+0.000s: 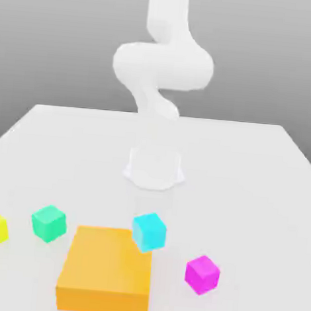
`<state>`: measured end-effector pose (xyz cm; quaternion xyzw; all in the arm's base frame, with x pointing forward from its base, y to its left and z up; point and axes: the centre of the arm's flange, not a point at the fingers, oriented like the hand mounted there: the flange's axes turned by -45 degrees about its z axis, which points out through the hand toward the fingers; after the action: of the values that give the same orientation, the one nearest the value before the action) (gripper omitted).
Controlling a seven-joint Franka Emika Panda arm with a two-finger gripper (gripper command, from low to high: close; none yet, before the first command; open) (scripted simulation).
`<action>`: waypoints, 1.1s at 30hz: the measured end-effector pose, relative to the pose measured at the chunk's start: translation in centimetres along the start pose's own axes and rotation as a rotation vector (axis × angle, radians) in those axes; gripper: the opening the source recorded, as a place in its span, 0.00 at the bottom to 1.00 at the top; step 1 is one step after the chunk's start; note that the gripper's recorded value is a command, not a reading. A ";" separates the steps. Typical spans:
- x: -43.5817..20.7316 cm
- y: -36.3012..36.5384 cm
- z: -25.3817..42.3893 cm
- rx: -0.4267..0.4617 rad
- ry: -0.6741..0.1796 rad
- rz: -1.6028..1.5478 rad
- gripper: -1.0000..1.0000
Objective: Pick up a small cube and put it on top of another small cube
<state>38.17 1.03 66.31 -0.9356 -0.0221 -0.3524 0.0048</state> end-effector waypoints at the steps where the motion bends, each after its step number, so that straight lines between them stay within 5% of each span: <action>1: -0.4 -0.5 2.5 0.011 -0.035 -0.023 0.50; 12: -11.5 -6.5 24.5 0.118 -0.380 -0.271 0.50; 21: -27.3 -10.5 35.1 0.195 -0.654 -0.494 0.50; 28: -33.8 -10.6 40.5 0.205 -0.700 -0.525 0.50; 29: -34.3 -10.6 40.9 0.205 -0.700 -0.525 0.00; 33: -34.3 -10.6 40.9 0.204 -0.700 -0.525 0.00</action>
<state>38.91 11.34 12.88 -0.9559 -0.2936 0.0002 -0.0001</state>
